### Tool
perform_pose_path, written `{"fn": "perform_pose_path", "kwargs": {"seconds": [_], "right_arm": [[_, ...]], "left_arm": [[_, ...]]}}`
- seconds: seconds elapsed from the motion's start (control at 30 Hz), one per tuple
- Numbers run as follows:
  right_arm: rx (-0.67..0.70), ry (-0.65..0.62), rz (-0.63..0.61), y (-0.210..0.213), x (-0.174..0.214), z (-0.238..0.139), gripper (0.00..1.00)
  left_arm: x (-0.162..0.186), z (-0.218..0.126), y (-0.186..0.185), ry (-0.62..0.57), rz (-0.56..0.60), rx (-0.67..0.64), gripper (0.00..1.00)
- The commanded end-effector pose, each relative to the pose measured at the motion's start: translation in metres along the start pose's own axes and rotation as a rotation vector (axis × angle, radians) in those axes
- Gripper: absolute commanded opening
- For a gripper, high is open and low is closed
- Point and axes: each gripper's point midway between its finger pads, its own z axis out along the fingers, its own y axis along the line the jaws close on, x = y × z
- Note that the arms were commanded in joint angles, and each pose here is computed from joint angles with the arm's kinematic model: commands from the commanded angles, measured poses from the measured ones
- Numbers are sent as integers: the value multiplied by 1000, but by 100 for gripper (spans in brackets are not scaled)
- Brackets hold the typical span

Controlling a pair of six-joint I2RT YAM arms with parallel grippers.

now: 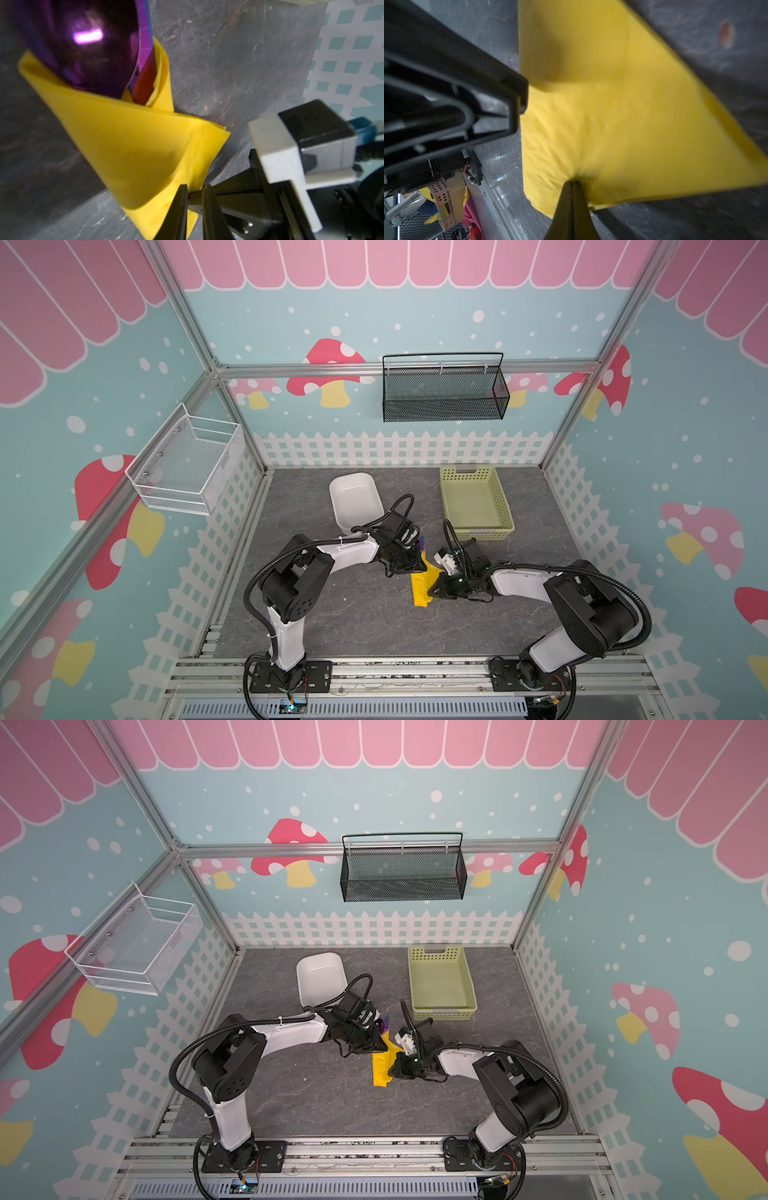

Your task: Place the utensils on the paper napkin and roll it up

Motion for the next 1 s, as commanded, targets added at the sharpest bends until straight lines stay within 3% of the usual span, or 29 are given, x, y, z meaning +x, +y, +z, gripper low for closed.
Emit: {"fn": "perform_pose_path", "kwargs": {"seconds": [0.0,0.4,0.97], "right_arm": [[88,104,84,-26,38,6,5],[95,92,100,-27,42,4,5],[118,93,147,-38,56,3,4]], "left_arm": [[-21,5,-5,-33,10,-12,17],[-49,21,4,-54,29,-123,15],[-31,26,60,17,32,-356,13]]}}
